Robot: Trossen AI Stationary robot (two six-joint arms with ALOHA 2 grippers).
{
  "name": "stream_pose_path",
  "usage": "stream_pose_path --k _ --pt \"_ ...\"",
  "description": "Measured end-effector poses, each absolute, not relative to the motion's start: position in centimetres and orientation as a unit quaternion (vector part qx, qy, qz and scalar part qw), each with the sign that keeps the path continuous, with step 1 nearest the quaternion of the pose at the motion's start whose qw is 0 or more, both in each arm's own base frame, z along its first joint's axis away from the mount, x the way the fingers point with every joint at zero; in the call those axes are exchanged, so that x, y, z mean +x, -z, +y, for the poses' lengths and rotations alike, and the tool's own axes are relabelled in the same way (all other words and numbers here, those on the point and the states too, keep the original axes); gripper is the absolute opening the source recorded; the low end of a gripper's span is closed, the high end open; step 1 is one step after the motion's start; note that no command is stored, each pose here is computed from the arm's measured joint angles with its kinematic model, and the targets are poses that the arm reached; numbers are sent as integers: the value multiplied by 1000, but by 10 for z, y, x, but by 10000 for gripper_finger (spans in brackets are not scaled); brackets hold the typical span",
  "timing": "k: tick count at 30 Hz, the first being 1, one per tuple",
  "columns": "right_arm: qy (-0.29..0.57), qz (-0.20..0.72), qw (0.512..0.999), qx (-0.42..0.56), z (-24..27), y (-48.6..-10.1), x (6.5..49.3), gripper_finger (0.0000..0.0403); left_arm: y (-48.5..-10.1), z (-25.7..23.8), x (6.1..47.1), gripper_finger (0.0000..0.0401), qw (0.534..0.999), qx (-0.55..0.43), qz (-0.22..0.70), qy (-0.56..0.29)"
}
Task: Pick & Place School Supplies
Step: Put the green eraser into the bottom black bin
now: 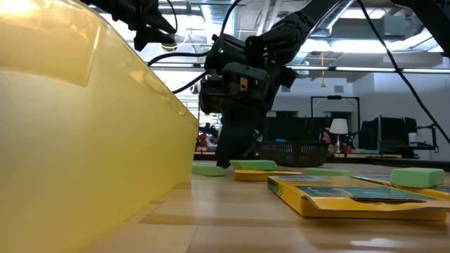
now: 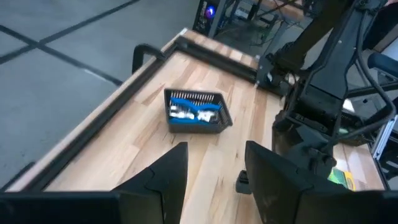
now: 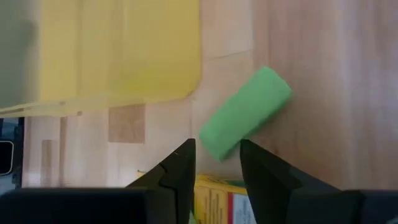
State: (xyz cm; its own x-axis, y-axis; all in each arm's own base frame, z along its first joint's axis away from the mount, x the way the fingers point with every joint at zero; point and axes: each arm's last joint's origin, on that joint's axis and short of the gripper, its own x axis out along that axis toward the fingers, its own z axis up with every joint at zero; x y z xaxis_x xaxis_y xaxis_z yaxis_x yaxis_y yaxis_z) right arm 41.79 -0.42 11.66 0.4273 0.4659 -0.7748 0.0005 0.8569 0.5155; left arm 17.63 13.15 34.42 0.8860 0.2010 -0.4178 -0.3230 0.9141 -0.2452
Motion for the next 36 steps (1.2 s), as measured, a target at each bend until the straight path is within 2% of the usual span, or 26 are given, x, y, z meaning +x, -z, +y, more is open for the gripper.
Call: stream_pose_path --k 9,12,19,24,32,36 --pt "-139 520 797 274 -10 -108 420 117 -302 125 179 154 941 -204 246 -110" --pt "-117 520 795 290 -20 -114 417 117 -305 124 182 154 949 -193 229 -102" --pt "-67 532 782 319 -57 -143 397 117 -327 128 190 154 971 -177 122 -102" --pt "-50 547 768 331 -67 -168 380 117 -331 129 191 154 974 -177 100 -101" --pt "-9 571 737 362 -21 -165 353 117 -332 129 191 154 976 -164 100 -100" --pt "14 567 743 356 4 -165 342 117 -332 129 191 154 979 -150 99 -99"
